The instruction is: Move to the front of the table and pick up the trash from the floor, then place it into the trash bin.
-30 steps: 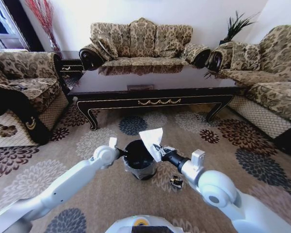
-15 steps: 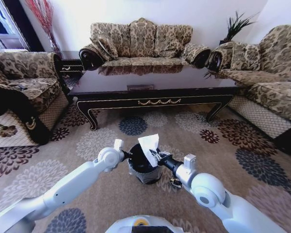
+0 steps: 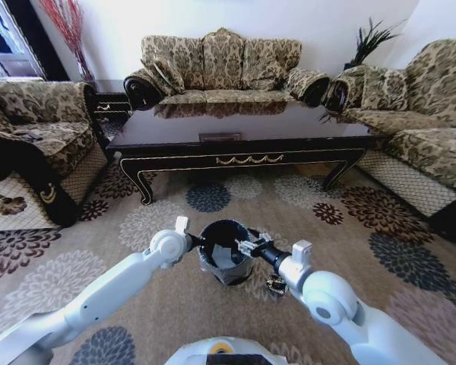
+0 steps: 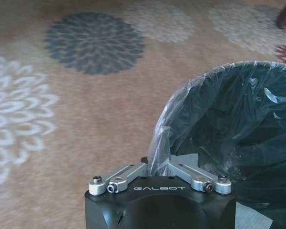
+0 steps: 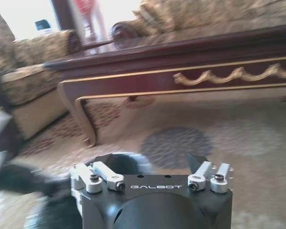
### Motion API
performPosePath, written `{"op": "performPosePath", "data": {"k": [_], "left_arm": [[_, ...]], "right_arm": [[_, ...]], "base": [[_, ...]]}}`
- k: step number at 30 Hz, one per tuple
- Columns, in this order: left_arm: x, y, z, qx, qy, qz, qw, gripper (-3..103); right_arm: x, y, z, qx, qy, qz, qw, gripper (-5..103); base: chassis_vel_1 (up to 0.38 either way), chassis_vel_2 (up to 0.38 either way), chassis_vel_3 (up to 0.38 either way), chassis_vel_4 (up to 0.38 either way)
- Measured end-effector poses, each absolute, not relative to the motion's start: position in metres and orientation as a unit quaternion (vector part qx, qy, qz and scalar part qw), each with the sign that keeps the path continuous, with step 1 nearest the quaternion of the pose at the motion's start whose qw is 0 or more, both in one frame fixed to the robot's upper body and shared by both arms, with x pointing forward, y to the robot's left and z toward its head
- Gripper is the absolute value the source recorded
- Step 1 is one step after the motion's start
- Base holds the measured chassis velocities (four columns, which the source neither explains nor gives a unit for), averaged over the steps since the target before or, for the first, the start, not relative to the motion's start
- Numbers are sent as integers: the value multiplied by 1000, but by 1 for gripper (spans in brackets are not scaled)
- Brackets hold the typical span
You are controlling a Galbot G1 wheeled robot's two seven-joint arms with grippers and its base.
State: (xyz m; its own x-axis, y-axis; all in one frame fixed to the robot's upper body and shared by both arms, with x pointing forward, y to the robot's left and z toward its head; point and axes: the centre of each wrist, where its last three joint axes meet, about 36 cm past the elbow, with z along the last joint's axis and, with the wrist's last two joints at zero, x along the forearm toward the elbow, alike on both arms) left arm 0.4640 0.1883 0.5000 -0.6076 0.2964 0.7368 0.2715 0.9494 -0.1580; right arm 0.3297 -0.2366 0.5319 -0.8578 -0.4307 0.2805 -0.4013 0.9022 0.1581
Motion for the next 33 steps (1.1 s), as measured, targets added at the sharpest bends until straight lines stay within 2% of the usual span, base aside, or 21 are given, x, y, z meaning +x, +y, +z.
{"op": "performPosePath", "data": {"k": [2, 5, 10, 13, 17, 26, 33], "left_arm": [[463, 194, 501, -152, -898, 16, 412, 0], [452, 220, 502, -127, -904, 25, 407, 0], [432, 242, 492, -112, -904, 30, 411, 0], [416, 266, 484, -95, -904, 23, 415, 0], [410, 277, 483, -88, -906, 22, 414, 0], [402, 280, 483, -90, -909, 17, 408, 0], [401, 279, 482, -90, -909, 15, 406, 0]], "right_arm": [[333, -242, 532, 205, -966, -47, 153, 85], [344, -270, 527, 153, -978, -48, 133, 99], [344, -291, 516, 116, -982, -60, 135, 100], [339, -310, 493, 86, -982, -56, 156, 100], [338, -324, 462, 54, -979, -51, 191, 100], [336, -356, 375, -36, -963, -36, 263, 100], [322, -360, 329, -77, -945, -33, 316, 100]], "base": [[0, 0, 0, 0], [0, 0, 0, 0], [0, 0, 0, 0], [0, 0, 0, 0], [0, 0, 0, 0], [0, 0, 0, 0], [0, 0, 0, 0]]}}
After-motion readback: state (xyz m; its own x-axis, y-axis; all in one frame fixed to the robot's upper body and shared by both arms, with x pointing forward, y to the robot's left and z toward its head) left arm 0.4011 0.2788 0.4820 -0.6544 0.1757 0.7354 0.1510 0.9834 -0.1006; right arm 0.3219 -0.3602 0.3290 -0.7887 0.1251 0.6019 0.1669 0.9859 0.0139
